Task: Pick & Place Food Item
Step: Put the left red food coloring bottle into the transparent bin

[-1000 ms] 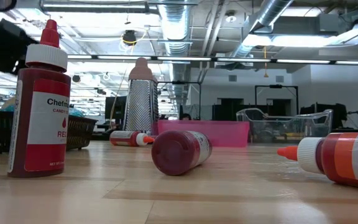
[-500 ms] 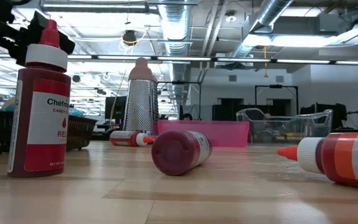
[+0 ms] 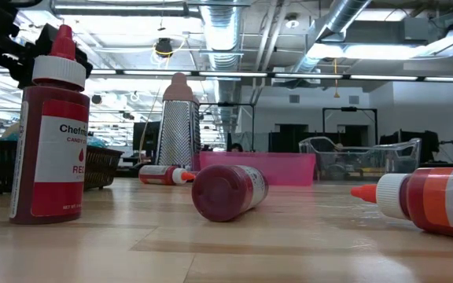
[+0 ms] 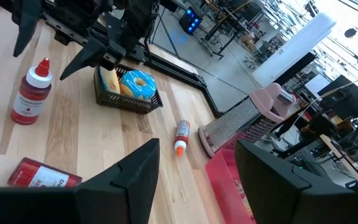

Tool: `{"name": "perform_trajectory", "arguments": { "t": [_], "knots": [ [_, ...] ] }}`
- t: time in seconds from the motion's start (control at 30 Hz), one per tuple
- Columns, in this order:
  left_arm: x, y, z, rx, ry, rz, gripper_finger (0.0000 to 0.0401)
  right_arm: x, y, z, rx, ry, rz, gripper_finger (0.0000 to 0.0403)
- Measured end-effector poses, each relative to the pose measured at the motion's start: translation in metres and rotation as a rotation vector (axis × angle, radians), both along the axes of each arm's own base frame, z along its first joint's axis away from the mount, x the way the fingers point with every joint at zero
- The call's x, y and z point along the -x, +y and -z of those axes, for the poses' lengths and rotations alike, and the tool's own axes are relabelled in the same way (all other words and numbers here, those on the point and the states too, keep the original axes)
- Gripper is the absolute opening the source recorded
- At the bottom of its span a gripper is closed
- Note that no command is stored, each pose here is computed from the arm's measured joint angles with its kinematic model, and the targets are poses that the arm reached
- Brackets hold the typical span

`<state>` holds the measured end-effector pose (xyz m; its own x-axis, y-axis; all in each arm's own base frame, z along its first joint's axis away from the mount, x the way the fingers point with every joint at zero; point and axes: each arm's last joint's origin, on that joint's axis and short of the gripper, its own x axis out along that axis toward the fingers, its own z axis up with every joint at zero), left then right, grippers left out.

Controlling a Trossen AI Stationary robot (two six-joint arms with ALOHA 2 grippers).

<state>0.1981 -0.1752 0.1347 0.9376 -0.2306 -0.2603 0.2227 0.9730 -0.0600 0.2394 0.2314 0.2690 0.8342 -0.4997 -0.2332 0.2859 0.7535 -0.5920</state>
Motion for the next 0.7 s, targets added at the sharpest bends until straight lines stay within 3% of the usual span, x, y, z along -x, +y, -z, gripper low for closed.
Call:
{"name": "perform_trajectory", "arguments": {
  "t": [0.7],
  "knots": [
    [-0.017, 0.0, 0.009, -0.027, 0.037, -0.01, 0.0249, 0.001, 0.001, 0.0, -0.005, -0.004, -0.005, 0.0202]
  ]
}}
